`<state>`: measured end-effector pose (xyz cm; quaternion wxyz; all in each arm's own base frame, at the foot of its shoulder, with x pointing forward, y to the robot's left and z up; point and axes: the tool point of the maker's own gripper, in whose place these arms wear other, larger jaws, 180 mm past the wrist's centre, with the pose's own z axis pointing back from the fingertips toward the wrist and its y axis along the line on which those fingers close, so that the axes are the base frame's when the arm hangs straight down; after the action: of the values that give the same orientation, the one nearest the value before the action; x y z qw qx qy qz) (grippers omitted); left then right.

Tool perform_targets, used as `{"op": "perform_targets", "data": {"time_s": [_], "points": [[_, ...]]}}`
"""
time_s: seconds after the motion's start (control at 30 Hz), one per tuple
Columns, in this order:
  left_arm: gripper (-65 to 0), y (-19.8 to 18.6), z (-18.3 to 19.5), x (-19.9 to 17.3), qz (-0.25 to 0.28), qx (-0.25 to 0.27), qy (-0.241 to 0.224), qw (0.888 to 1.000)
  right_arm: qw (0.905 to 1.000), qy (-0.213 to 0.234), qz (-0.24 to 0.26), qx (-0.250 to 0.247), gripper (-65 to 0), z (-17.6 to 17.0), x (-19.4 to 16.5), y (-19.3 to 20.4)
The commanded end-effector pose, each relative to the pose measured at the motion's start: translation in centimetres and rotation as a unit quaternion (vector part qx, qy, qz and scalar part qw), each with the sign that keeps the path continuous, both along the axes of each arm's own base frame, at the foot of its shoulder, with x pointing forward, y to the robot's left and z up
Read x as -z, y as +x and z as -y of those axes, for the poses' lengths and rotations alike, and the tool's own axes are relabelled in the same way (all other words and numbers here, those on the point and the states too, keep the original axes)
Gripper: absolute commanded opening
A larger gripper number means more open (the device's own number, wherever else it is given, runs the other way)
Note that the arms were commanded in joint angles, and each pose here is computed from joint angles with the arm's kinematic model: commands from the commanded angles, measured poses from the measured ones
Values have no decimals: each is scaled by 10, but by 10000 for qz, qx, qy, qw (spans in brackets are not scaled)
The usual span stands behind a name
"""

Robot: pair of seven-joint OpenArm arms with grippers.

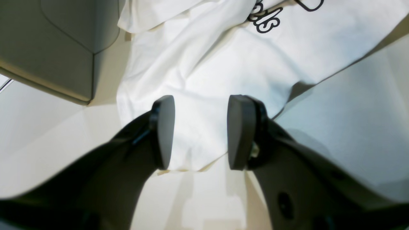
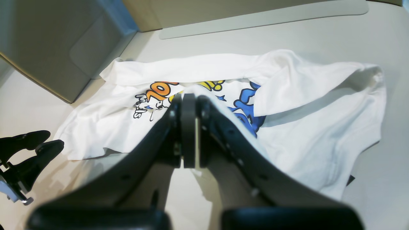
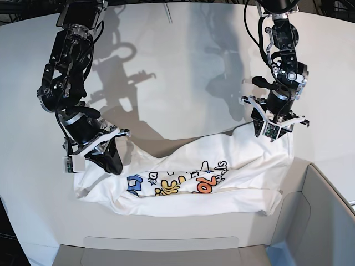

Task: Layout the t-shirt on the table in an organized manner, then fold the t-shirt properly
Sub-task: 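Grasp the shirt edge near the left gripper with the left gripper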

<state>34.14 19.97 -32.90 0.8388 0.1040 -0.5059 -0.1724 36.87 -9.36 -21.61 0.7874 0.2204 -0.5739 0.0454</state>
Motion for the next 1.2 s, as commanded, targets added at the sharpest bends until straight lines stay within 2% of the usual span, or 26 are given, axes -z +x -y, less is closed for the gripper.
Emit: {"op": "perform_targets", "data": {"time_s": [0.0, 0.07, 0.1, 0.17, 0.23, 0.3, 0.4, 0.5, 0.53, 0.63, 0.77, 0.83, 1.03, 1.17], "points": [[-432, 8, -4, -17, 286, -31, 30, 9996, 9995, 51, 304, 6, -650, 0, -17, 3], [-439, 6, -27, -20, 340, -413, -33, 9986, 9995, 43, 304, 6, -650, 0, -17, 3], [-438, 4, -45, -20, 380, -785, -118, 9961, 9996, 43, 297, 6, -650, 0, -16, 3], [-421, 7, -73, -20, 481, -1605, -588, 9841, 9996, 43, 289, 6, -650, 0, -16, 3], [-369, 7, -112, -25, 564, -2351, -901, 9661, 9997, 48, 236, 8, -650, 0, -12, 2], [-314, 5, -134, -26, 493, -2767, -1119, 9531, 9998, 48, 189, 0, -650, 0, -8, 0], [-278, 3, -143, -15, -84, -2857, -1301, 9494, 9998, 49, 182, 1, -650, 0, -8, 0], [-278, 1, -133, 1, -829, -2466, -1241, 9576, 9999, 35, 150, 5, -650, 0, -5, -1], [-278, -2, -131, 10, -1058, -2450, -1280, 9552, 9999, 35, 142, 5, -650, 0, -5, -1], [-279, -17, -138, 32, -1518, -2768, -1622, 9349, 9999, 34, 119, -3, -650, 0, -3, -2], [-279, -25, -143, 62, -1784, -3067, -2277, 9068, 9999, 35, 104, 12, -650, 1, -2, -3], [-279, -25, -150, 70, -1830, -3113, -2397, 9012, 10000, 35, 66, 13, -650, 1, 1, -4], [-279, -27, -147, 79, -2068, -3098, -2506, 8936, 10000, 32, 58, 12, -650, 1, 1, -6], [-279, -50, -154, 88, -2275, -3403, -2729, 8706, 10000, 34, 51, 12, -650, 1, 2, -6]]}}
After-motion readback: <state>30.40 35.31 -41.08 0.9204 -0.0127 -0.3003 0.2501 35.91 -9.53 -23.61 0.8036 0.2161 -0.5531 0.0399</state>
